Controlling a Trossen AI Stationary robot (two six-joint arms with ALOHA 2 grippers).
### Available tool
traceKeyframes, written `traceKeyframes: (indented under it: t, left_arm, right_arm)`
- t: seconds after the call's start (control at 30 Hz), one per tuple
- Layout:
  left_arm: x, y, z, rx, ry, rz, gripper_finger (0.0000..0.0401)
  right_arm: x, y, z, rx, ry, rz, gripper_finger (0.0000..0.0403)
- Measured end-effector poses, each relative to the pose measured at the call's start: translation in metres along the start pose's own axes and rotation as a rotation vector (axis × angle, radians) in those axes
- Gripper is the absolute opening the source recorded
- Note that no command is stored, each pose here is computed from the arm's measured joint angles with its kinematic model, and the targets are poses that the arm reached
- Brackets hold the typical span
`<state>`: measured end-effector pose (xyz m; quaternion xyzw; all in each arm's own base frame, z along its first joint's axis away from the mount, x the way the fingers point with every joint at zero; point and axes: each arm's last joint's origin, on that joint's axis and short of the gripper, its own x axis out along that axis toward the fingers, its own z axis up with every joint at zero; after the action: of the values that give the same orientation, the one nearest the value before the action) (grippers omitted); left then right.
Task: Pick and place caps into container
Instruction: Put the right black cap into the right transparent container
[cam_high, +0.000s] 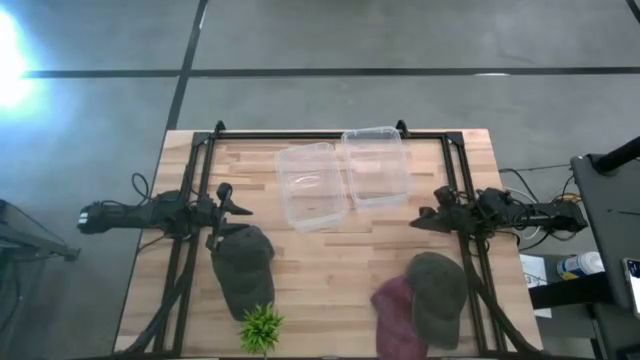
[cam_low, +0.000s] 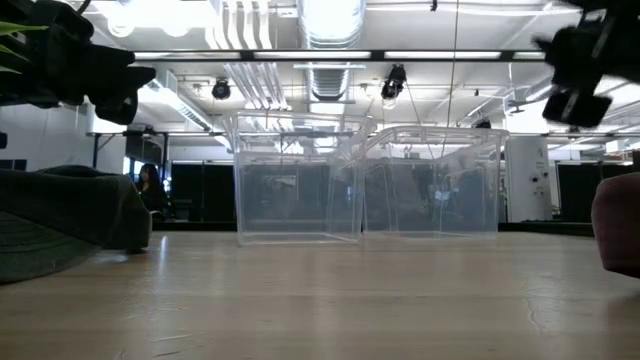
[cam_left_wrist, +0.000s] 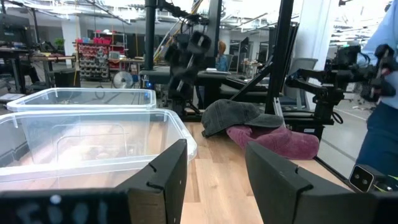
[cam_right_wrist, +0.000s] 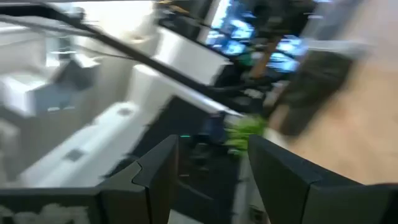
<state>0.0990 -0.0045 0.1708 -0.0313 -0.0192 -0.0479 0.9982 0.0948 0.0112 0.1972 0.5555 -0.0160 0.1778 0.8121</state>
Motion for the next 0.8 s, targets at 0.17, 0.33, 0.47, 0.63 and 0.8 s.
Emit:
traceKeyframes:
  t: [0.17, 0.33, 0.47, 0.63, 0.8]
  left_arm:
    - [0.0, 0.0, 0.0, 0.0, 0.001, 0.0, 0.0158]
    - [0.0, 0.0, 0.0, 0.0, 0.001, 0.0, 0.0158]
    - [0.0, 0.0, 0.0, 0.0, 0.001, 0.0, 0.0158]
    - [0.0, 0.0, 0.0, 0.0, 0.001, 0.0, 0.0158]
    - [0.0, 0.0, 0.0, 0.0, 0.001, 0.0, 0.0158]
  right_arm:
    - [0.003, 0.053, 0.012, -0.112, 0.033, 0.144, 0.0186]
    - [0.023, 0.072, 0.011, -0.136, 0.31, -0.04, 0.0172]
    - [0.043, 0.067, -0.001, -0.146, 0.557, -0.406, 0.017]
    - [0.077, 0.07, -0.024, -0.213, 0.747, -0.782, 0.0188]
    - [0.106, 0.073, -0.068, -0.332, 0.893, -1.086, 0.0213]
